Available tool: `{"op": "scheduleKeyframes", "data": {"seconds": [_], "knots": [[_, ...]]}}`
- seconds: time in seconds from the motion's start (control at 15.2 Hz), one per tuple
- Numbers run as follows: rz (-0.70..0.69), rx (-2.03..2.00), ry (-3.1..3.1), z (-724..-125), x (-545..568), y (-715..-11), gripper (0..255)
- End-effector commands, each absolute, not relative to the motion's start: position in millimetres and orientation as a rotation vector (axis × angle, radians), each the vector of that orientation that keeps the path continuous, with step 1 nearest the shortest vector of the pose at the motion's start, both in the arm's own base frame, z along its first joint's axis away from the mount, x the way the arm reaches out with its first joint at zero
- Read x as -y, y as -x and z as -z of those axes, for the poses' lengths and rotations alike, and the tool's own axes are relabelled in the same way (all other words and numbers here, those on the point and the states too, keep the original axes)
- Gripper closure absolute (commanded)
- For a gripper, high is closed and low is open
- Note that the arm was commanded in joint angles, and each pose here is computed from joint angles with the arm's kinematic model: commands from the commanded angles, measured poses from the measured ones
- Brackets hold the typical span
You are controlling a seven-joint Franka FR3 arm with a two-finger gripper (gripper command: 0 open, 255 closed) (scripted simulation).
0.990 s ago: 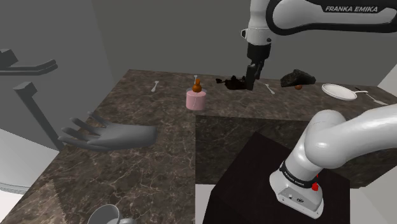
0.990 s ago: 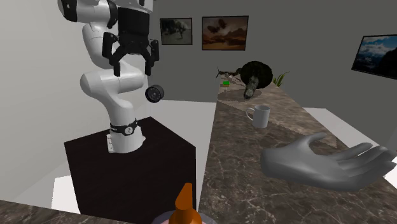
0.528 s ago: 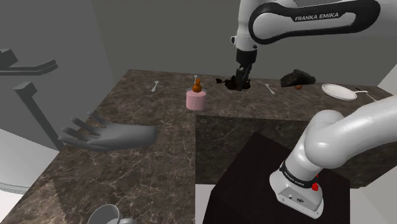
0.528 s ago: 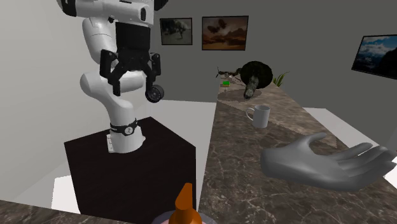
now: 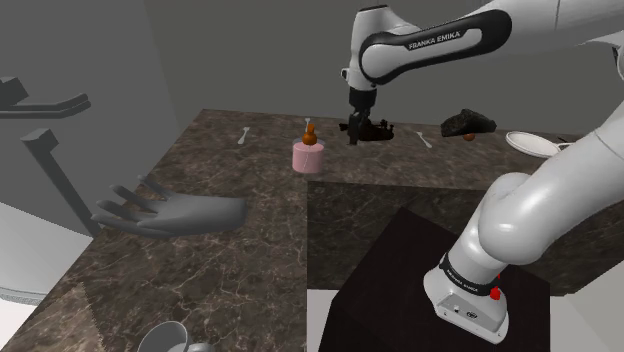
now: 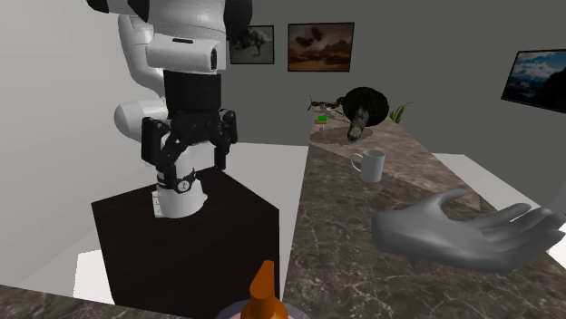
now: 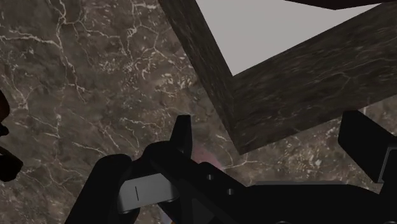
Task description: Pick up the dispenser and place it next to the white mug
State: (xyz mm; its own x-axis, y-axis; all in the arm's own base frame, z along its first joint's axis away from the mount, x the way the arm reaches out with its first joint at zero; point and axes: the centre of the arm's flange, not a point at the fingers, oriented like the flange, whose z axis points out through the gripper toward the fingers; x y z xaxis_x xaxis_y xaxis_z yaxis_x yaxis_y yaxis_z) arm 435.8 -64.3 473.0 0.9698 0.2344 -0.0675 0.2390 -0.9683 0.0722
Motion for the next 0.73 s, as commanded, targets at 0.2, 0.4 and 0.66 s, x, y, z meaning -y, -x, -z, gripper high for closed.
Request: {"op": "scheduleKeyframes", "data": {"seconds": [0.2, 0.4, 0.66], "knots": [[0.055, -0.437, -3.043, -435.6, 87.0, -486.7, 0], [0.034, -0.479, -3.046, -415.5, 97.2, -517.7, 0], [0.007, -0.535, -3.048, -389.0, 109.1, -559.7, 0]]}}
